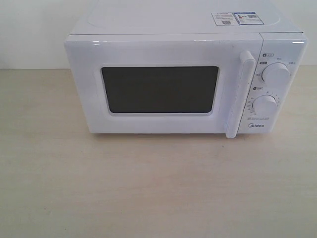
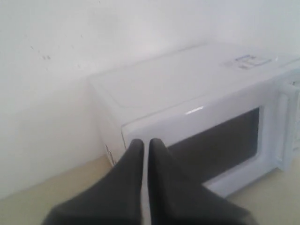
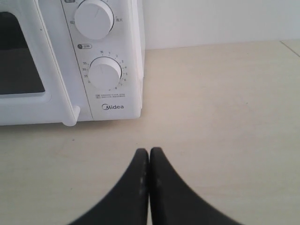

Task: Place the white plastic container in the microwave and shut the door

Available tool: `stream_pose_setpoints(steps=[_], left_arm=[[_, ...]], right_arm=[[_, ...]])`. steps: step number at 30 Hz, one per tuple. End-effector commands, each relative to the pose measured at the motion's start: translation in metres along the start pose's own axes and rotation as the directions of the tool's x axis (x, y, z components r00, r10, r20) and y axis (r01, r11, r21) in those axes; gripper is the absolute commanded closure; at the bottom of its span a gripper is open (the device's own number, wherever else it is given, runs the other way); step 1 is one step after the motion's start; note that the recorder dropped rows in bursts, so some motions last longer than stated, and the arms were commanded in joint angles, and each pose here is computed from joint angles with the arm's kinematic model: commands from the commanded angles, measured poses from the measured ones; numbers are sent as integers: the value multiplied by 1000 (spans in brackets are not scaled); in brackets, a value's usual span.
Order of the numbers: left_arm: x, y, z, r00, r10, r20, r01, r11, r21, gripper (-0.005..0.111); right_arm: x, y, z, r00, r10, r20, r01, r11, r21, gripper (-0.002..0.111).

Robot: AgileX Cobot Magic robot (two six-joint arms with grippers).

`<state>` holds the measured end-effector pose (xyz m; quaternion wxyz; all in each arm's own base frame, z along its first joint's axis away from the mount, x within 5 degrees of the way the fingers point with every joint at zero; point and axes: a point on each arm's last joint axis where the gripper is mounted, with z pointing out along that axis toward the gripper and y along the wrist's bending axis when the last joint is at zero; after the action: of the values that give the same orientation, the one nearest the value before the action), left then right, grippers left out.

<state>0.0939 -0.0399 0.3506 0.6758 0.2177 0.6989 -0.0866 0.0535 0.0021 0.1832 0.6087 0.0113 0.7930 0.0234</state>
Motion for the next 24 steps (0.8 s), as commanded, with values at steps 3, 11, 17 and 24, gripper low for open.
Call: stream_pose_setpoints(steps=[3,11,17,24], left_arm=[[3,-9,-48,986,50,162,-34,994,-101,102],[50,-21,-69,970,95,224,-52,981,-189,102],[73,-6,-60,935,-116,336,220,931,-291,102],[83,-5,-56,593,-671,444,761,647,-38,102]], right_arm=[[1,0,0,1000,1,9,-1,1000,-2,109],[1,0,0,1000,1,9,-1,1000,-2,109],[1,0,0,1000,1,9,-1,1000,-2,109],[1,0,0,1000,1,9,-1,1000,-2,109]])
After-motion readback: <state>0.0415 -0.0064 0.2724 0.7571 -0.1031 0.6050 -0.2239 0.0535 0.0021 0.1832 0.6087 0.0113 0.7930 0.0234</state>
